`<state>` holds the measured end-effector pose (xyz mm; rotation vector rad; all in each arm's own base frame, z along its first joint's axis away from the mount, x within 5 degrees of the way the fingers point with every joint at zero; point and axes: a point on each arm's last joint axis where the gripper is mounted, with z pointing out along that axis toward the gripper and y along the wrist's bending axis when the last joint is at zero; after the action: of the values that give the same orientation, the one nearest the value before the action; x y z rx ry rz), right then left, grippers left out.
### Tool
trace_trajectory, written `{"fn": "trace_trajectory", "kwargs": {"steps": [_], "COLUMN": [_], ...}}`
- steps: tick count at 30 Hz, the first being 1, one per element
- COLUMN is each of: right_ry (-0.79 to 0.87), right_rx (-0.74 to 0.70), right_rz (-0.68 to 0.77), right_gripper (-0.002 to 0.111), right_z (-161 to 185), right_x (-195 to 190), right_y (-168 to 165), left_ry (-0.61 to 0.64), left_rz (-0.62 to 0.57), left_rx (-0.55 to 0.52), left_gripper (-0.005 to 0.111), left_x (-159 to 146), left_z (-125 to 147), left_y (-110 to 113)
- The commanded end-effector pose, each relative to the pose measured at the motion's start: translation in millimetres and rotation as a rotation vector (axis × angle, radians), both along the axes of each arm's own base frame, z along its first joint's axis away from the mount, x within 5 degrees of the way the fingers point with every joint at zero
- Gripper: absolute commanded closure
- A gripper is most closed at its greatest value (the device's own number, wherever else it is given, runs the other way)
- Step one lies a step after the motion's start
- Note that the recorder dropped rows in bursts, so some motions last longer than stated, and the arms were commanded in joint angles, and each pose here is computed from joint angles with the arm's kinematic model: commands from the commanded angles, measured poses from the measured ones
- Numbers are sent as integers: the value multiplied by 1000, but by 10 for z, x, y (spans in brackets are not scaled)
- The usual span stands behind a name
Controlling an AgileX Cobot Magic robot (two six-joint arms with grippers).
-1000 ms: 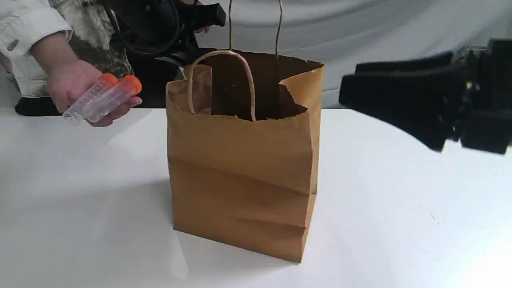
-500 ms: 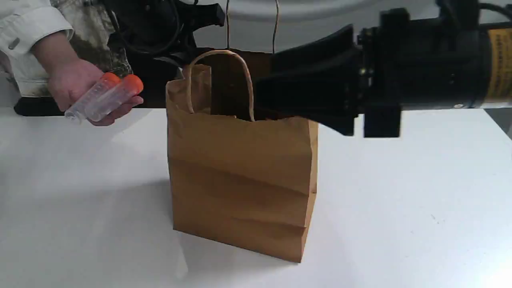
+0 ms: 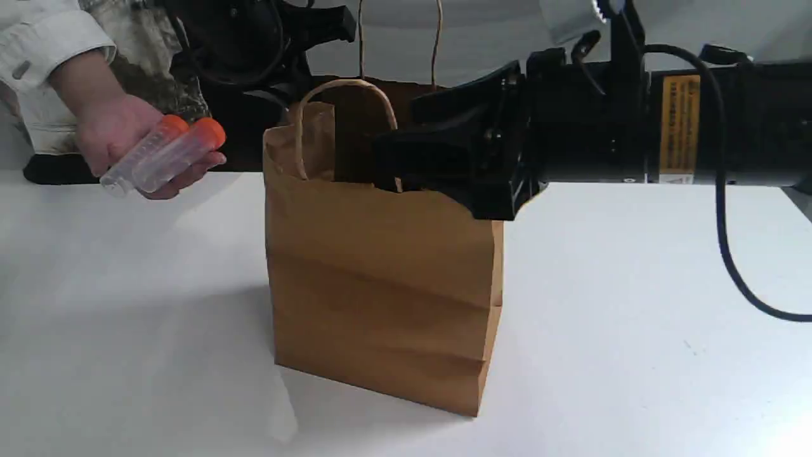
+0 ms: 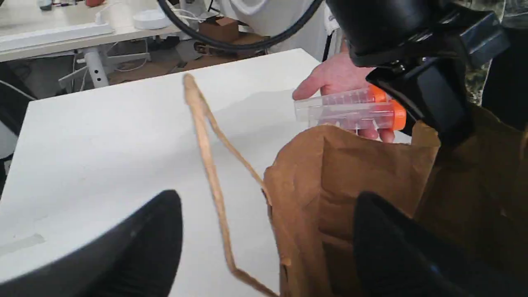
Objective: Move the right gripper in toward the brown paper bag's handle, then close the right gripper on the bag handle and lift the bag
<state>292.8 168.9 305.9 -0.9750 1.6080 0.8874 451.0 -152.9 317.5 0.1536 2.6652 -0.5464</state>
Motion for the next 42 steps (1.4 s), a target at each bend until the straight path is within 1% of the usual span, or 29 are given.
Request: {"fn": "trace_trajectory", "kwargs": {"steps": [1,4,6,8,10,14,16,17,19,23,27,30,32,36,39,42], "right_ry": [-4,-6,11,9,4,-6,0,-1,-6,19,64,43,9,-84,-79,-55], "right_rx": [21,47,76,72,39,-49,-68,-77,-93,-136,-87,-66,-56,-27,4,24], "right_rz": [12,42,62,68,68,55,64,70,83,163,334,398,403,419,422,445], "right_gripper": [48,49,51,54,59,79,90,97,108,108,108,108,108,108,108,108], "right_z": [3,60,122,161,157,88,70,64,52,9,50,156,273,607,808,905], "right_x": [46,100,131,146,143,116,101,95,86,13,-153,-262,-334,-578,-759,-880], "right_y": [42,83,137,188,252,341,354,354,353,359,391,374,344,245,172,132], "left_ry": [5,5,5,6,6,7,7,7,7,7,0,-6,-13,-4,1,5], "left_rz": [-2,-2,-2,-2,-2,0,0,0,0,1,7,39,51,71,83,95], "left_rx": [4,4,4,2,2,1,1,1,1,0,27,72,103,90,86,81], "left_gripper": [107,107,107,107,107,107,107,107,107,107,107,107,107,107,107,107], "left_x": [-17,-17,-17,-18,-18,-18,-18,-18,-18,-18,-10,5,14,13,13,13], "left_z": [4,4,4,4,4,4,4,4,4,4,-3,-15,-21,-20,-20,-20], "left_y": [-20,-20,-20,-21,-21,-22,-22,-22,-22,-22,1,47,76,72,74,74]}}
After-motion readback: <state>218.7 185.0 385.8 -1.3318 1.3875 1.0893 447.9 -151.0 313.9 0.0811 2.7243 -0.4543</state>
